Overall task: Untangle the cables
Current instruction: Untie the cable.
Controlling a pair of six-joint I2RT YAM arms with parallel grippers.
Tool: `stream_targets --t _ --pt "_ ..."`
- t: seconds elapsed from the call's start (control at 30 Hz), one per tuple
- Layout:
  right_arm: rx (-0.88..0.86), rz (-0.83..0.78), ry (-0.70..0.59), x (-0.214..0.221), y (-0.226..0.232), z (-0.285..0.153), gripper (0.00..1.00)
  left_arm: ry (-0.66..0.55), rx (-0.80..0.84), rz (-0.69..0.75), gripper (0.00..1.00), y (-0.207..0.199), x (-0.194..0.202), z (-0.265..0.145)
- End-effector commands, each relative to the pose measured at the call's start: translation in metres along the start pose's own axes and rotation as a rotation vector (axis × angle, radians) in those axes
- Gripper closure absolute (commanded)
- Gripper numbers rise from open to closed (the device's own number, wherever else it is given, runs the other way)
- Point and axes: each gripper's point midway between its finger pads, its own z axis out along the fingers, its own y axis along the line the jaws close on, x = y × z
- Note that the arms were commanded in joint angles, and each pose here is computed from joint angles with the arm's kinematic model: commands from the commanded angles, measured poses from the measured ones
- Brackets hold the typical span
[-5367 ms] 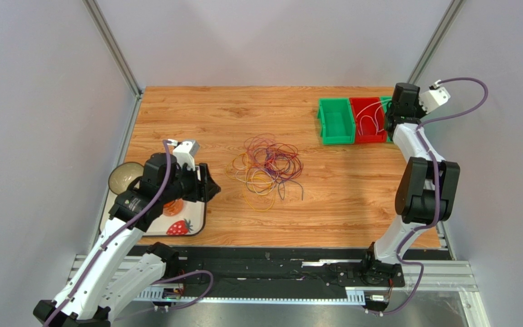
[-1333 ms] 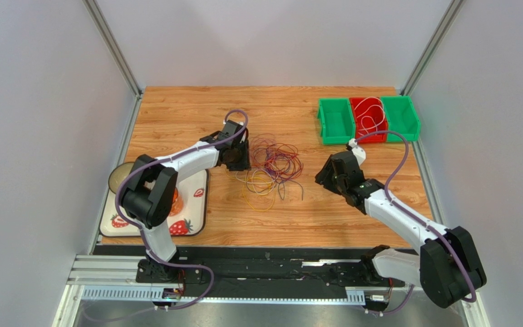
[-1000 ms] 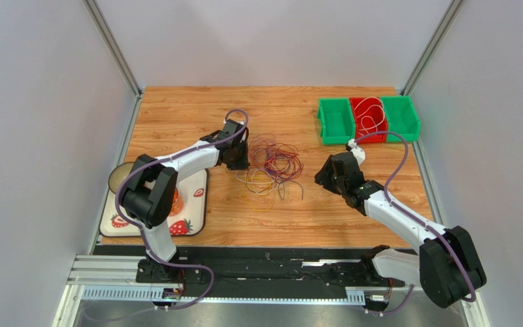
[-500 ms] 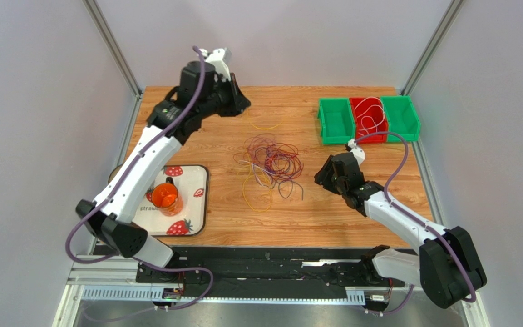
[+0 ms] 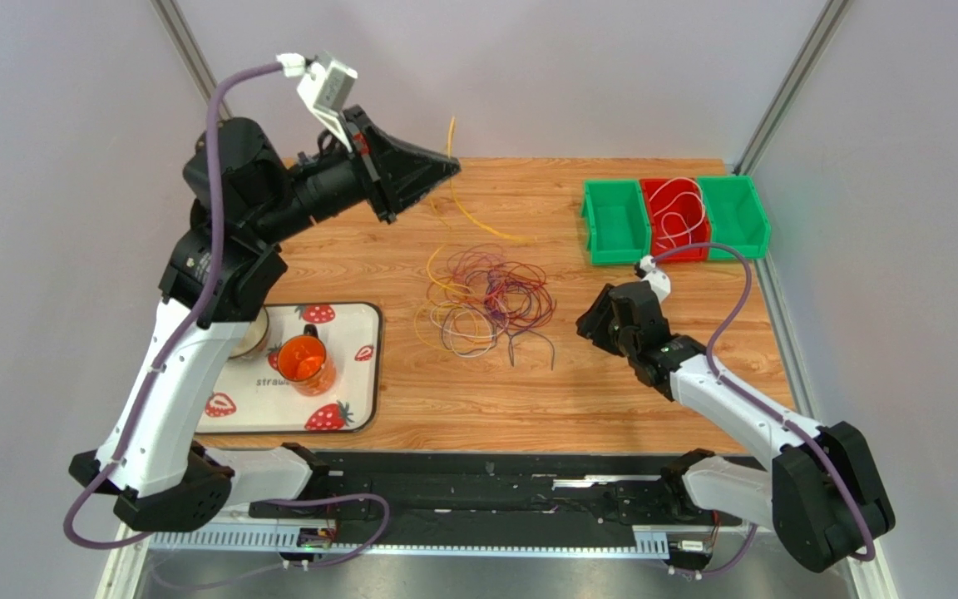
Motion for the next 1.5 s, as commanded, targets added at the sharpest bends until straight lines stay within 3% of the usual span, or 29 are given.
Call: stream_targets --t 0.0,0.23,0.43,0.57,0.87,1.17,1.3,1.47 --pt "-0.042 0.009 -0.053 -0.011 0.008 -0.005 0.51 0.116 0.172 -0.046 1.00 -0.006 0.059 0.012" --pt "-0.022 -0.015 -0.045 -0.018 0.008 -0.019 0.51 0.339 -0.062 -0.205 1.00 0.062 0.201 -0.008" --pt "-0.039 -0.003 -0.033 -0.018 0.010 -0.031 0.51 0.440 -0.354 -0.280 1.00 0.113 0.273 -0.039" --pt "-0.053 0.009 -0.005 -0.012 0.012 -0.030 0.51 0.497 -0.536 -0.294 1.00 0.145 0.302 -0.055" --pt "-0.072 -0.012 0.061 0.010 0.012 -0.019 0.52 0.626 -0.705 -0.331 1.00 0.187 0.353 -0.051" --pt "-0.290 -0.185 0.047 -0.004 0.078 -0.049 0.51 0.809 -0.809 -0.364 1.00 0.216 0.406 -0.049" --pt "-0.446 -0.291 0.130 0.004 0.123 -0.057 0.50 0.858 -0.832 -0.371 1.00 0.223 0.431 -0.056" --pt "-0.457 -0.375 0.281 0.028 0.149 -0.028 0.50 0.886 -0.831 -0.384 1.00 0.227 0.444 -0.057"
